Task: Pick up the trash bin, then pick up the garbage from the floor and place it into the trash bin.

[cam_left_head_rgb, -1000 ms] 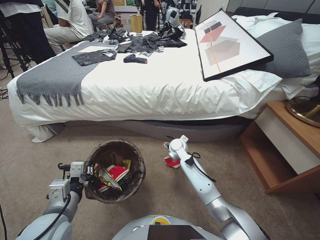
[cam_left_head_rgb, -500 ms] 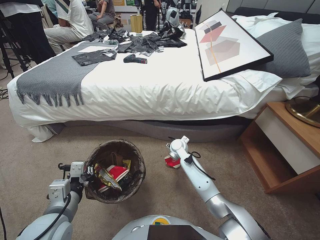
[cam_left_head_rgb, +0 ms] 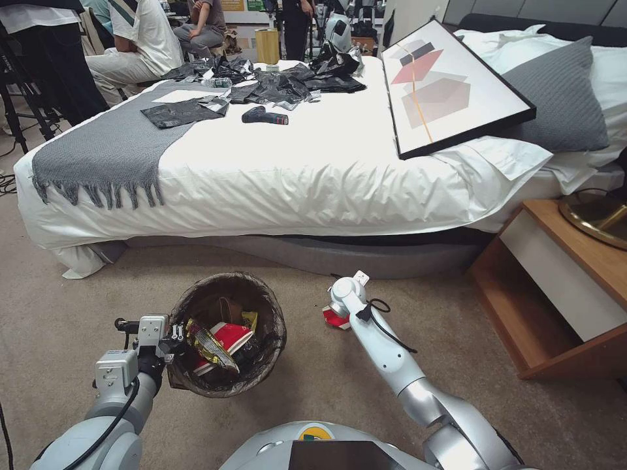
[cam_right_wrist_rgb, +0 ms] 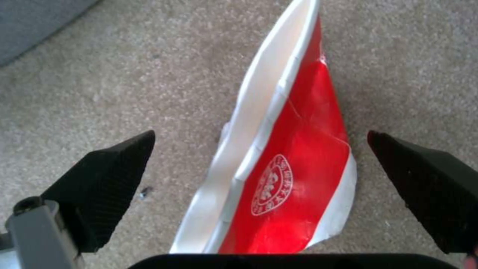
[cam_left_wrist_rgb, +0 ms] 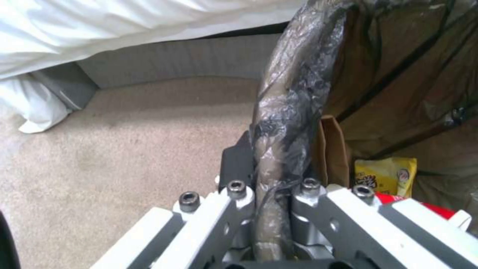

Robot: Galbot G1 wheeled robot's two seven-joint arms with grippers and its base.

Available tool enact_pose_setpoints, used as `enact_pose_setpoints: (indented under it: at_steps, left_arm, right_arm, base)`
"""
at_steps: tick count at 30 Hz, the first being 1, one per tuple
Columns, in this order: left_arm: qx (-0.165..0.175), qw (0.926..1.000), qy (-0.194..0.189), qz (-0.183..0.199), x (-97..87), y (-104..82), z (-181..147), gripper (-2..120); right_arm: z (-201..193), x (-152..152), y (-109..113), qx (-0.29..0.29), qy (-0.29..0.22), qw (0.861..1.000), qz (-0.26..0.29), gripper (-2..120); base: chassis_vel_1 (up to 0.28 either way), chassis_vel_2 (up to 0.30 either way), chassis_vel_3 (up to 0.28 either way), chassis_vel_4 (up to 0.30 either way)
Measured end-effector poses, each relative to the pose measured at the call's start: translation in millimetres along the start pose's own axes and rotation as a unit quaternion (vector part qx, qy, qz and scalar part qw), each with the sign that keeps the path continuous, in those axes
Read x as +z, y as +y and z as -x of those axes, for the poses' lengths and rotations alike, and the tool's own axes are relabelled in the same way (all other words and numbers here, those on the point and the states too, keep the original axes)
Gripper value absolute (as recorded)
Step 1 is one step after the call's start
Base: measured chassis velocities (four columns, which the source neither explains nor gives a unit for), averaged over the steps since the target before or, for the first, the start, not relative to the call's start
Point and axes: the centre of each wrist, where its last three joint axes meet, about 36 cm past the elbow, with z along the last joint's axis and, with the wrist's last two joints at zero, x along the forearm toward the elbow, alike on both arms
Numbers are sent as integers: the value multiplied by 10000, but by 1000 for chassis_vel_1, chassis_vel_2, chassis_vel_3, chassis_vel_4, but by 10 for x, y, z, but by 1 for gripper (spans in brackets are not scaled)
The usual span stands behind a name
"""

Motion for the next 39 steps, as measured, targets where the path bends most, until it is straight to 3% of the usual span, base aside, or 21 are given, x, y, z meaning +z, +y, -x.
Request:
enact_pose_setpoints:
  at_steps: [6, 29, 32, 39]
  left_arm:
    - [8, 10000, -5, -10, -5, -1, 3, 3]
    - [-6, 10000, -58, -15, -13, -1, 9, 3]
    - [-4, 10000, -62, -5, -15, 2, 9, 3]
    - [1, 10000, -61, -3, -15, 1, 9, 3]
  right_arm:
    - [11, 48, -25, 34, -24, 10000, 12, 93]
    - [-60, 1, -168, -35, -108, 9998, 136, 7]
    - [-57, -7, -179, -42, -112, 9998, 144, 0]
    - [-33, 15, -236, -58, -109, 9998, 145, 0]
  base:
    - [0, 0, 0, 0]
    - [0, 0, 0, 0]
    - [0, 0, 0, 0]
    - [0, 0, 0, 0]
